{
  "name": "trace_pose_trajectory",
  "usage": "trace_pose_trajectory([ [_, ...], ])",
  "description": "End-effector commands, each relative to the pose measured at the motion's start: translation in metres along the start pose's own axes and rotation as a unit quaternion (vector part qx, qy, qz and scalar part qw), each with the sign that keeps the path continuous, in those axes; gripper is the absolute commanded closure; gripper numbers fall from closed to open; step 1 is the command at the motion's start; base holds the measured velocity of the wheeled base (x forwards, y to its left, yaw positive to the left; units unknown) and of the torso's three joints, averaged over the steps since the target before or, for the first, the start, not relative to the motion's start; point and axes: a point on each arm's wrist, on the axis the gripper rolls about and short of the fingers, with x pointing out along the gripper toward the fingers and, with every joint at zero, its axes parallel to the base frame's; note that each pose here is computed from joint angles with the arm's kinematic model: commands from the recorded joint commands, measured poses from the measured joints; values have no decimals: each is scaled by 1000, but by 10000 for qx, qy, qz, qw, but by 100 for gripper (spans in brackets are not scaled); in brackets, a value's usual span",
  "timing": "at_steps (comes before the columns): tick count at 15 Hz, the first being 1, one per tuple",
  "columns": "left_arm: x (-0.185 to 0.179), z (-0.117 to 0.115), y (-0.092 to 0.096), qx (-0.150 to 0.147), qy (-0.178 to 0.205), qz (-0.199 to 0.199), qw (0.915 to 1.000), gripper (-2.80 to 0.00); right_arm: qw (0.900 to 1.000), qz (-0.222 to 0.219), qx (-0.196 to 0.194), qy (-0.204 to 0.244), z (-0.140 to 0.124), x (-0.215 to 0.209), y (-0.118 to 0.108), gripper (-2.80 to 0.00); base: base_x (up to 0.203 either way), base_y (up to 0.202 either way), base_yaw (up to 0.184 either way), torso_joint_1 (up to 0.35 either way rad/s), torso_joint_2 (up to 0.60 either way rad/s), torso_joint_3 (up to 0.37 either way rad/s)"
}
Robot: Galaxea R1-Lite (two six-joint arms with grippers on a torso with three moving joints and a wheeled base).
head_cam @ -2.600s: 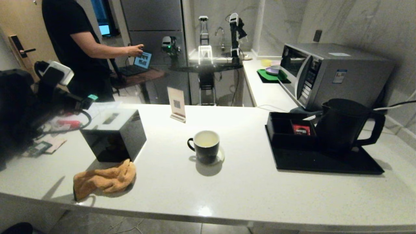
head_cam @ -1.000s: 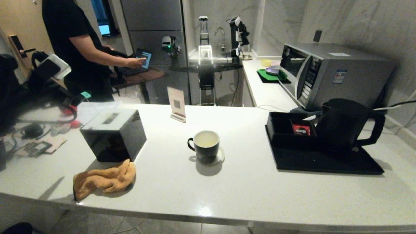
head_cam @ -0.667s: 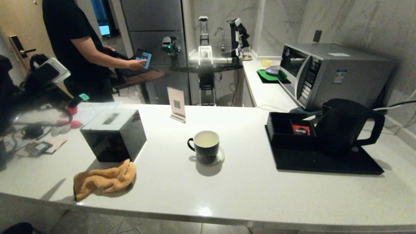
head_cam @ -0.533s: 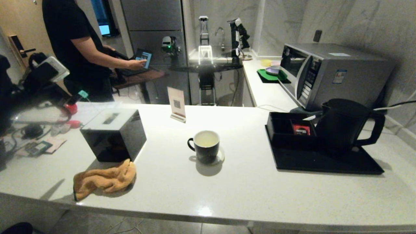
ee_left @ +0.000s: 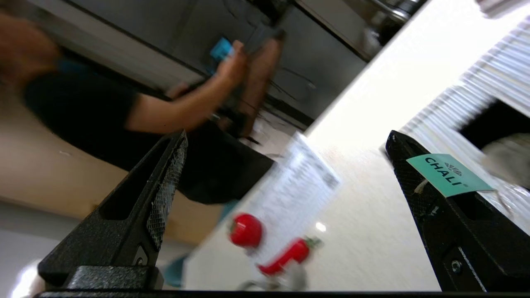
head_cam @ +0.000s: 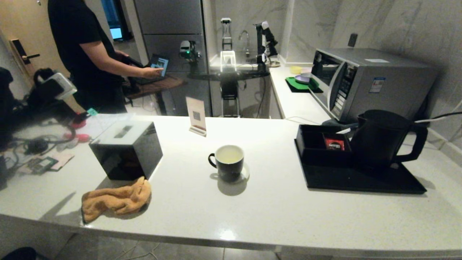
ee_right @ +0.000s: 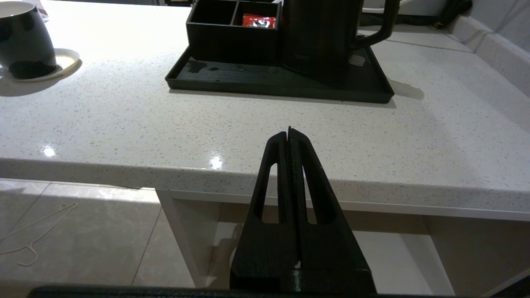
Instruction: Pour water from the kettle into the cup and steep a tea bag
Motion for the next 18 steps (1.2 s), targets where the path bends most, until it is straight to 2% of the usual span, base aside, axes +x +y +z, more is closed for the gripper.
trace_pose_trajectory([
  [1, 2, -3, -1, -70, 79, -119, 9999, -280, 10000, -1, -2, -3, 0, 0, 0, 0, 0, 0, 0, 0, 0, 0],
  [5, -1, 5, 6, -183, 178, -315, 9992, -280, 10000, 2, -2, 4, 0, 0, 0, 0, 0, 0, 0, 0, 0, 0],
  [9, -4, 8, 4, -390, 346, -609, 9968, -280, 10000, -5, -2, -2, 0, 0, 0, 0, 0, 0, 0, 0, 0, 0],
  [14, -3, 16, 6, -515, 308, -650, 9961, -280, 10000, 2, -2, 4, 0, 0, 0, 0, 0, 0, 0, 0, 0, 0],
  [15, -1, 16, 6, -506, 289, -652, 9962, -190, 10000, 2, -2, -1, 0, 0, 0, 0, 0, 0, 0, 0, 0, 0],
  [16, 1, 17, 5, -507, 273, -676, 9960, 0, 10000, 2, -2, -5, 0, 0, 0, 0, 0, 0, 0, 0, 0, 0],
  [18, 3, 19, 2, -512, 274, -700, 9959, 0, 10000, 2, -2, 4, 0, 0, 0, 0, 0, 0, 0, 0, 0, 0],
])
